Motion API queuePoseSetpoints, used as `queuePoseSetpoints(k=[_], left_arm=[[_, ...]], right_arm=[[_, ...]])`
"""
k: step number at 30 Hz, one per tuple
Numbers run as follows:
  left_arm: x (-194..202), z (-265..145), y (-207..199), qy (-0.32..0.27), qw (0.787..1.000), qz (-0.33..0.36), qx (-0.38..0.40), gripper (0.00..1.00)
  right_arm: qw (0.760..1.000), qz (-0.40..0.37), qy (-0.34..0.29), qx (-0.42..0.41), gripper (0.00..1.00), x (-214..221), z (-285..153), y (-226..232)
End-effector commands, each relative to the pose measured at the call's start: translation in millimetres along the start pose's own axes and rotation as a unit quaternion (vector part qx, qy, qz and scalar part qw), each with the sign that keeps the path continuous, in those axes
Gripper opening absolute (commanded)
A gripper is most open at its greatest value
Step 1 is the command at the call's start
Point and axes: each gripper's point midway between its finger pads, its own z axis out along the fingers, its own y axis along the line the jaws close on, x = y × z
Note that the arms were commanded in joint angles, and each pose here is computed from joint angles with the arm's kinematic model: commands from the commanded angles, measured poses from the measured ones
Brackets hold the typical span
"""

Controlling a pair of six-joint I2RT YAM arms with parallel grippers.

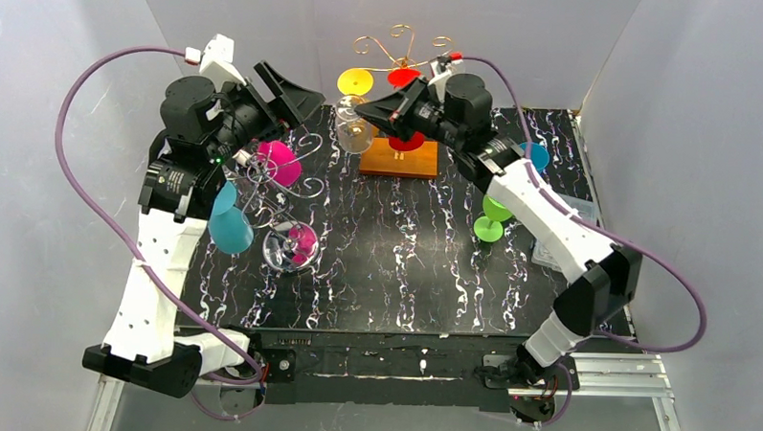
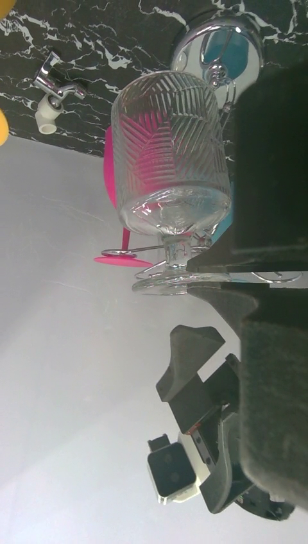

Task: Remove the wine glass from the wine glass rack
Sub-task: Pick up the wine glass from the wine rack, then place the wine glass at the center of the board.

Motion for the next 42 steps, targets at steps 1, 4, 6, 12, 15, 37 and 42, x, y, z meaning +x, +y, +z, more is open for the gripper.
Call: queuePoseSetpoints(k=[1, 4, 6, 12, 15, 37, 42], left_arm=[[4.5, -1.1, -37.2, 0.019, 0.997, 0.017, 0.072, 0.79], [15.6, 3.4, -52.1, 0.034, 0.995, 0.023, 0.096, 0.82], [25.7, 7.2, -62.2, 0.048, 0.992, 0.028, 0.11, 0.84], [56.5, 20.5, -90.3, 0.088, 0.985, 0.02, 0.148, 0.86], [67.3, 27.1, -102.4, 0.097, 0.98, -0.001, 0.175, 0.81], [82.6, 60.9, -155.5, 0.094, 0.958, -0.062, 0.263, 0.63], [85.0, 68.7, -169.5, 0.092, 0.955, -0.056, 0.277, 0.64]], right_arm=[[0.995, -0.023, -0.046, -0.09, 0.01, -25.8, -48.8, 60.2], [0.993, -0.01, -0.053, -0.103, 0.01, -38.7, -72.2, 60.1], [0.992, 0.007, -0.058, -0.114, 0.01, -50.1, -90.1, 58.6], [0.981, 0.056, -0.064, -0.174, 0.01, -79.4, -150.7, 69.2], [0.973, 0.082, -0.068, -0.206, 0.01, -90.0, -176.2, 76.3], [0.914, 0.192, -0.051, -0.354, 0.01, -98.3, -238.6, 123.8], [0.907, 0.208, -0.047, -0.363, 0.01, -97.8, -243.4, 125.7]])
